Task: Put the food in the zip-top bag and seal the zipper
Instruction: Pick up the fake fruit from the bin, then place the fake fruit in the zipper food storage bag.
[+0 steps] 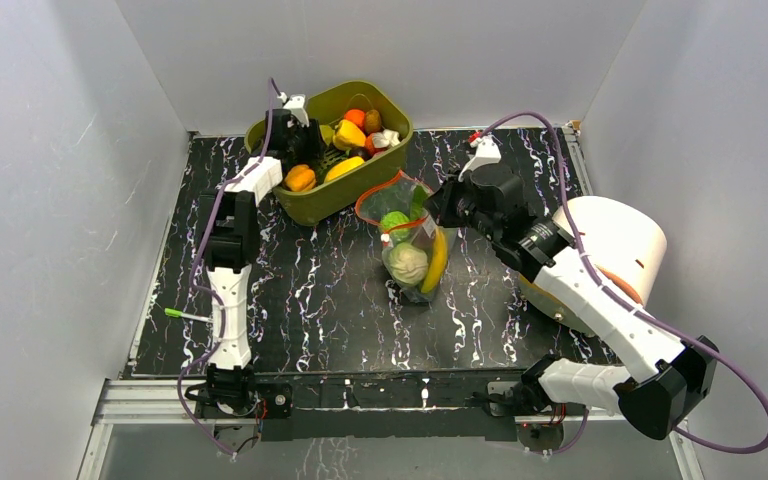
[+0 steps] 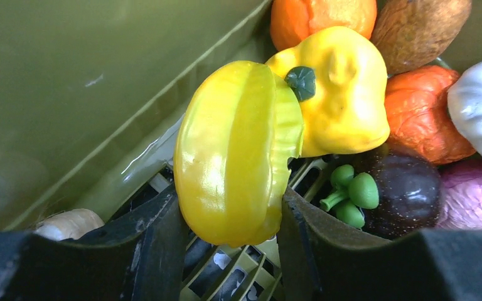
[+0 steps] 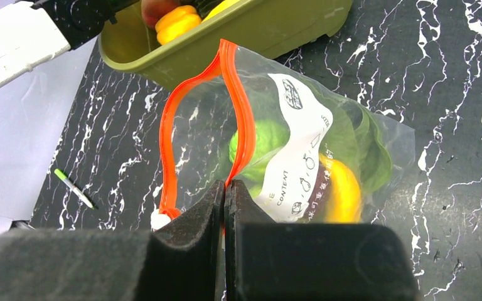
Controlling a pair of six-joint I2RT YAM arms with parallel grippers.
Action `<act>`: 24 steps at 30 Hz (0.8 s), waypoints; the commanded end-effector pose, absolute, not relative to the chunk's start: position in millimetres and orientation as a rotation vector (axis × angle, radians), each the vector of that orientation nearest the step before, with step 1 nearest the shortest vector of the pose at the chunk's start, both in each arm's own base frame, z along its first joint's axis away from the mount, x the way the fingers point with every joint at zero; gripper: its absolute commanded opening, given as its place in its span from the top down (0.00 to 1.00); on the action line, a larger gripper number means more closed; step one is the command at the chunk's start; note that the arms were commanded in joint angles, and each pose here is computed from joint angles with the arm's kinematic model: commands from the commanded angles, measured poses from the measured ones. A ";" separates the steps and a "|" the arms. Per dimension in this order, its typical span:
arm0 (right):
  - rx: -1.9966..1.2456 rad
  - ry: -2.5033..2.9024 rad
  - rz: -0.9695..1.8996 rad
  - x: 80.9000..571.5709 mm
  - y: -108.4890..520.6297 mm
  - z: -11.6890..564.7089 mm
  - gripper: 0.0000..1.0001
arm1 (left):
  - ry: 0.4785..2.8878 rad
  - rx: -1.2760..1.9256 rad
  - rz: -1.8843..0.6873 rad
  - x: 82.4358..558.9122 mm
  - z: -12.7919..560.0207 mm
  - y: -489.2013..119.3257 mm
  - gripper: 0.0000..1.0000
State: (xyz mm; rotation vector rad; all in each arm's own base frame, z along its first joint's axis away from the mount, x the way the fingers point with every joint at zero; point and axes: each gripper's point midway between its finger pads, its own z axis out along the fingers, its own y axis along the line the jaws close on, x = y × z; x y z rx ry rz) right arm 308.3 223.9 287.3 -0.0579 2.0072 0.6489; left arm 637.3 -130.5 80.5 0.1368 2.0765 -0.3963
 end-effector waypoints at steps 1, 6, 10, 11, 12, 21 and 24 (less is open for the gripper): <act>-0.025 1.843 0.715 308.9 221.5 331.2 1.00 | 1.950 0.161 -0.426 638.0 156.8 -135.5 0.88; -0.043 1.819 0.664 309.7 213.4 332.4 1.00 | 1.968 0.128 -0.326 634.5 172.4 -123.1 0.86; -0.042 1.785 0.700 310.4 217.9 342.0 1.00 | 1.957 0.142 -0.346 618.3 196.0 -124.3 0.85; -0.043 1.784 0.710 309.6 219.0 341.4 1.00 | 1.963 0.146 -0.353 612.2 200.1 -124.7 0.85; -0.041 1.785 0.713 309.3 219.1 340.6 1.00 | 1.968 0.149 -0.357 607.1 203.7 -124.8 0.85; 0.040 1.782 0.772 315.4 225.7 342.1 1.00 | 2.030 0.188 -0.565 534.8 236.7 -148.4 0.84; 0.072 1.788 0.783 320.0 228.1 341.4 1.00 | 2.033 0.257 -0.645 508.6 245.9 -163.5 0.85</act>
